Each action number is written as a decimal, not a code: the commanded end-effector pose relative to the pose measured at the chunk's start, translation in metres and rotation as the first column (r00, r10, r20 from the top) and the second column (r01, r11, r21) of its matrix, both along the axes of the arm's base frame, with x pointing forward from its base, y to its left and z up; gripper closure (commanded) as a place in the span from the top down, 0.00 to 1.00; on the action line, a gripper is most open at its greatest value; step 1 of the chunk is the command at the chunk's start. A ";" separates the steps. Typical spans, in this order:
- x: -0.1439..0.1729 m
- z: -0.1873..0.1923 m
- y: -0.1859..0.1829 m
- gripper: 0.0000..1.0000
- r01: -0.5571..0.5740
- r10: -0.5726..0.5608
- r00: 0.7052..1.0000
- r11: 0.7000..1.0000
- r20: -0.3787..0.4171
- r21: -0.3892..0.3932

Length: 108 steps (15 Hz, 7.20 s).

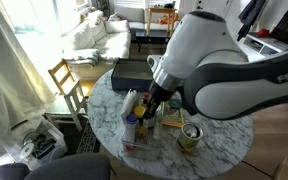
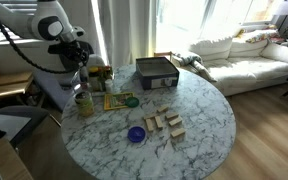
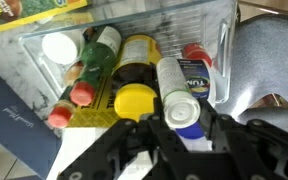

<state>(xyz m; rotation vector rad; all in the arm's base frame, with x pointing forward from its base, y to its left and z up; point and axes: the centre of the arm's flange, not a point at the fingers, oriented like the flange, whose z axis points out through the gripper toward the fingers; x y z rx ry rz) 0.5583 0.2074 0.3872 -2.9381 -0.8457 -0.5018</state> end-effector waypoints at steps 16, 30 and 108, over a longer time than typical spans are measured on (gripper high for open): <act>-0.088 0.074 -0.141 0.38 0.443 -0.440 0.897 0.886 0.048 -0.141; -0.069 -0.078 -0.228 0.13 0.460 -0.466 0.881 0.884 -0.075 -0.084; 0.003 -0.019 -0.051 0.11 0.142 -0.132 0.965 0.989 -0.227 0.029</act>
